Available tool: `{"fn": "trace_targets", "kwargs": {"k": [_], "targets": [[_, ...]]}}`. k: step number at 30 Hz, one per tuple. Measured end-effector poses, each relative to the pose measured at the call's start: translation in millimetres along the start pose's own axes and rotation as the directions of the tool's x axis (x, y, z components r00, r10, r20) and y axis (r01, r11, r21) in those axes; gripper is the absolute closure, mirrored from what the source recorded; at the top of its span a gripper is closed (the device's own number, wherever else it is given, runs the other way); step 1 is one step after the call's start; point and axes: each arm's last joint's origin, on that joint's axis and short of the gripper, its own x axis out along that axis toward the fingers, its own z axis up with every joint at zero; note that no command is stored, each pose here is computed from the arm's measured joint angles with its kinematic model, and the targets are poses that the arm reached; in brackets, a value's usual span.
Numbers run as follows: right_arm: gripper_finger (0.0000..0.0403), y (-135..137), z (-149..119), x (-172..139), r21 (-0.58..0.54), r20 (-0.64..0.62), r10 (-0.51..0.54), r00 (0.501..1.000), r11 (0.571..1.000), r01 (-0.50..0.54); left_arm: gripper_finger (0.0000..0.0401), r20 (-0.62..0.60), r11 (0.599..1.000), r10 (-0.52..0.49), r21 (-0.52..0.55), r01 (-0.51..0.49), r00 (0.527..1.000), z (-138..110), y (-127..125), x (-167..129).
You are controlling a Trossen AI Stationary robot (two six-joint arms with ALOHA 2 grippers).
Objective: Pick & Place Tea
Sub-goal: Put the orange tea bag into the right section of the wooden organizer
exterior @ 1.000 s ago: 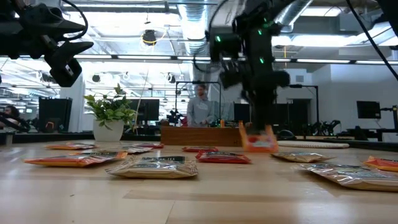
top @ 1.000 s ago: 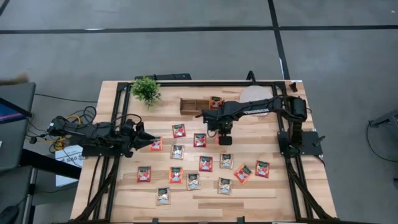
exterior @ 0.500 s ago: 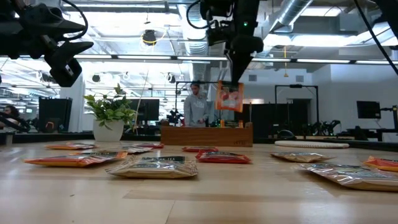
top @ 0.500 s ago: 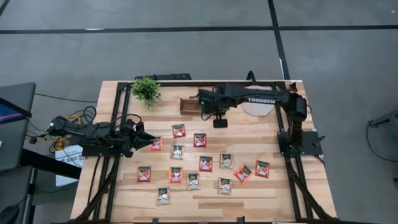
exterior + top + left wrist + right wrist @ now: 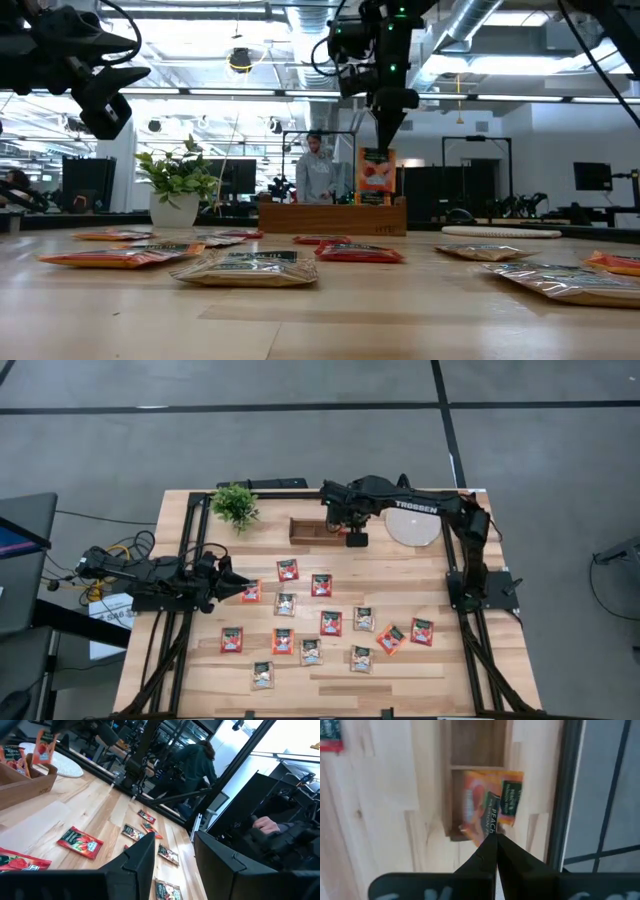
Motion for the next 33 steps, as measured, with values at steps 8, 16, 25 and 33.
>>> {"fn": "trace_targets", "kwargs": {"k": [8,16,25,33], "targets": [[0.0403,-3.0,6.3,28.8,-0.037,-0.046,0.028,0.999,0.999,-0.029,0.0272,0.0,1.0,0.0,0.0,0.0,1.0,0.0,0.0,0.0],[0.0403,-5.1,8.7,40.3,-0.06,-0.059,0.027,0.998,0.998,-0.03,0.0272,0.0,1.0,0.001,0.0,-0.001,1.0,0.0,0.1,0.0],[0.0403,-10.3,8.3,44.6,-0.053,-0.051,0.023,0.998,0.998,-0.025,0.0272,0.009,1.0,0.013,0.022,-0.013,1.0,0.4,0.3,0.0],[0.0389,-19.9,4.0,47.2,-0.023,-0.042,0.037,0.998,0.999,-0.037,0.0272,0.011,1.0,0.016,0.023,-0.016,1.0,0.4,0.4,0.0]]}}
